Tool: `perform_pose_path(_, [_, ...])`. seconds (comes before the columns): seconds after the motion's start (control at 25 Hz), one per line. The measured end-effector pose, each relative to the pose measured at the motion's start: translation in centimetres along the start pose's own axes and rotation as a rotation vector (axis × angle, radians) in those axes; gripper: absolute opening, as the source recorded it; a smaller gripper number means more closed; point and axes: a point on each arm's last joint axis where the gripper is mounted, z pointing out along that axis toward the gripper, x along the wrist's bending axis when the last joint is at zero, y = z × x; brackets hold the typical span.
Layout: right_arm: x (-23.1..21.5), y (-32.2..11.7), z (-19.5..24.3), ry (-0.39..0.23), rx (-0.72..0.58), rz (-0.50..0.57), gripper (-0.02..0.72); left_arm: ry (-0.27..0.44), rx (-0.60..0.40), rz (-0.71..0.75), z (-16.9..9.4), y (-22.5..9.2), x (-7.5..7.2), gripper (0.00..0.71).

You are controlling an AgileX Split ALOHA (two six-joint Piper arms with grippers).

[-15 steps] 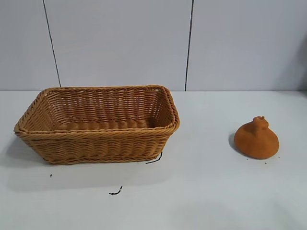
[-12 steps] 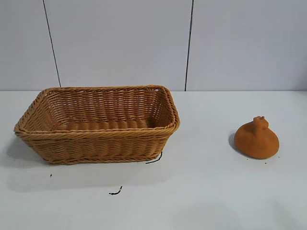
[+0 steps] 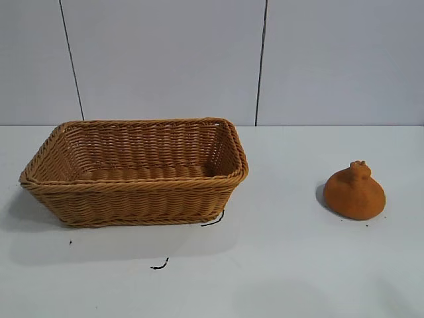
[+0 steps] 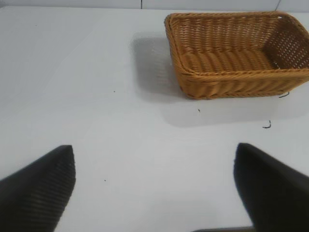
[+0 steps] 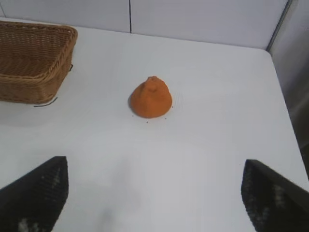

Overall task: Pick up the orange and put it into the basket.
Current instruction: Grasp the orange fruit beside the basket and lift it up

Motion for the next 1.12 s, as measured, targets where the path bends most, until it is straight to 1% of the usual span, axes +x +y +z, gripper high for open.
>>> perform_pose_path(0.12, [0.1, 3.4, 2.3, -0.009, 0.128, 0.041, 0.695, 0.000, 0.000, 0.000, 0.0, 0.0, 0.0, 0.639])
perform_pose_path(0.32, [0.1, 8.8, 7.5, -0.020, 0.273, 0.058, 0.695, 0.000, 0.000, 0.000, 0.0, 0.0, 0.0, 0.639])
perform_pose_path(0.52, [0.2, 13.9, 13.9, -0.019, 0.349, 0.025, 0.695, 0.000, 0.000, 0.000, 0.0, 0.0, 0.0, 0.639])
perform_pose_path(0.68, [0.2, 16.9, 19.2, -0.017, 0.403, 0.020, 0.695, 0.000, 0.000, 0.000, 0.0, 0.0, 0.0, 0.639])
perform_pose_path(0.76, [0.3, 18.3, 21.5, 0.000, 0.418, 0.026, 0.695, 0.000, 0.000, 0.000, 0.0, 0.0, 0.0, 0.639])
perform_pose_path(0.84, [0.5, 19.0, 23.8, 0.020, 0.447, 0.023, 0.695, 0.000, 0.000, 0.000, 0.0, 0.0, 0.0, 0.639])
perform_pose_path(0.96, [0.5, 19.0, 27.1, 0.029, 0.507, 0.036, 0.695, 0.000, 0.000, 0.000, 0.0, 0.0, 0.0, 0.639])
perform_pose_path(1.12, [0.4, 16.9, 31.4, 0.029, 0.623, 0.033, 0.695, 0.000, 0.000, 0.000, 0.0, 0.0, 0.0, 0.639])
